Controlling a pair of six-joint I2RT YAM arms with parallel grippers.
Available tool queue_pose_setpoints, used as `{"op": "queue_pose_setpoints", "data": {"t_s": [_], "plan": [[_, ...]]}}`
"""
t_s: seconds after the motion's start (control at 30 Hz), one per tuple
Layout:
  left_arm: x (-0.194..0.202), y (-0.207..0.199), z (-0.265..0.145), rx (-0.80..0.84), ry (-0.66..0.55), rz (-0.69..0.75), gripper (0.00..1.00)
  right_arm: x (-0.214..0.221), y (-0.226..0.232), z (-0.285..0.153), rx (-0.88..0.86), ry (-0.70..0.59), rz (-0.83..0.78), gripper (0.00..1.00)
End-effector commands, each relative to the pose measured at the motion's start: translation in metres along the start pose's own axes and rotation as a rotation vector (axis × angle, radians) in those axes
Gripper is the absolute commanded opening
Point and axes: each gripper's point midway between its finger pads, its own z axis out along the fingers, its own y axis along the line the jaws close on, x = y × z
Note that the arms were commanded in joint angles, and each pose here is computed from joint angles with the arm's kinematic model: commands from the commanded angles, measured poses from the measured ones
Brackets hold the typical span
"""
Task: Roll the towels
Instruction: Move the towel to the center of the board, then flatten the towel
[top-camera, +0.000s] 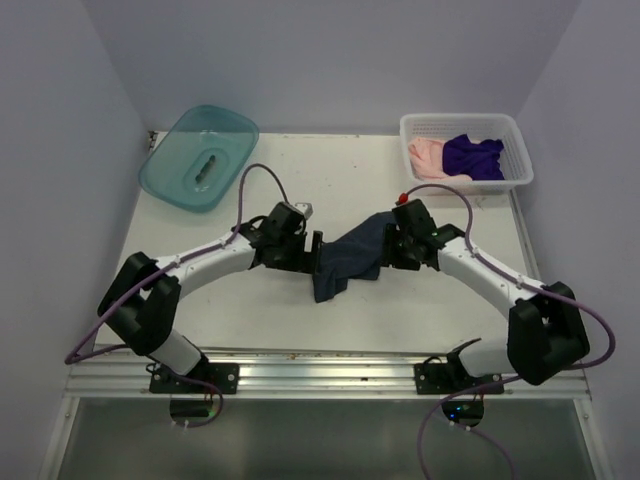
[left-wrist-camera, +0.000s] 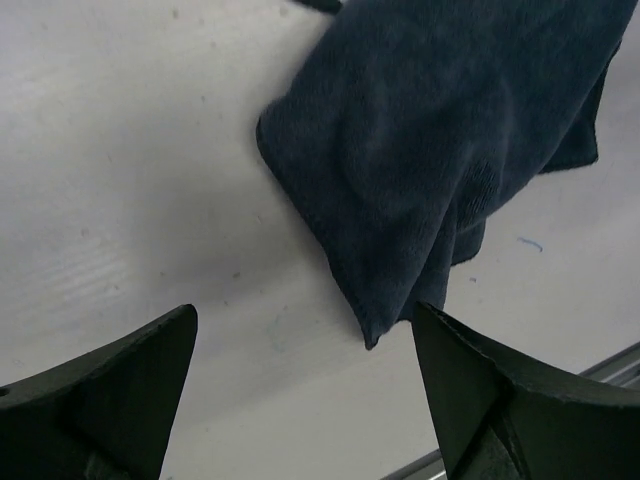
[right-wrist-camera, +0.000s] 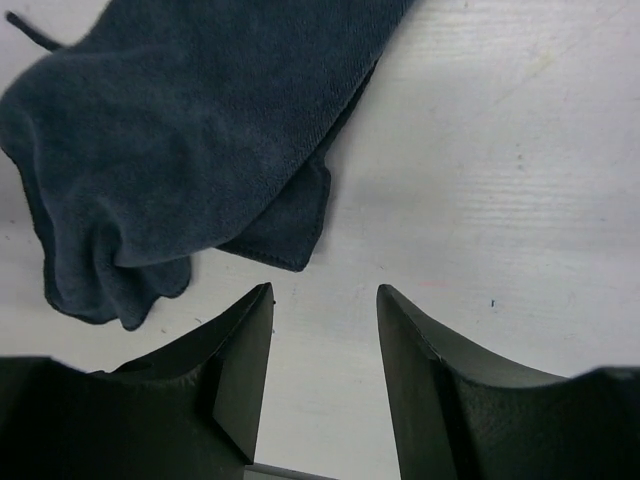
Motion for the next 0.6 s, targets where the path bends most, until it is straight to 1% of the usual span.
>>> {"op": "queue_pose_setpoints", "data": {"t_s": [0.0, 0.03, 0.17, 0.27, 0.4, 0.53, 0.57], "plan": [[0.001, -0.024, -0.012, 0.125, -0.057, -0.045, 0.92, 0.005, 0.013, 0.014, -0.063, 0.023, -0.003, 0.50], [0.013, -0.021, -0.007, 0.127, -0.029, -0.047, 0.92, 0.010, 0.010, 0.022, -0.050, 0.044, -0.004, 0.50], [0.035, -0.032, 0.007, 0.161, 0.031, -0.052, 0.89, 0.016, 0.019, 0.037, -0.090, 0.087, -0.010, 0.50], [0.041, -0.039, 0.017, 0.177, 0.050, -0.048, 0.87, 0.016, 0.022, 0.048, -0.091, 0.102, -0.013, 0.50], [0.051, -0.035, 0.030, 0.152, 0.075, -0.067, 0.84, 0.019, 0.023, 0.060, -0.090, 0.124, -0.011, 0.49], [0.058, -0.029, 0.037, 0.116, 0.082, -0.073, 0.77, 0.024, 0.025, 0.069, -0.093, 0.143, 0.004, 0.45], [0.057, -0.026, 0.039, 0.101, 0.076, -0.071, 0.73, 0.023, 0.025, 0.070, -0.094, 0.139, 0.014, 0.41]]}}
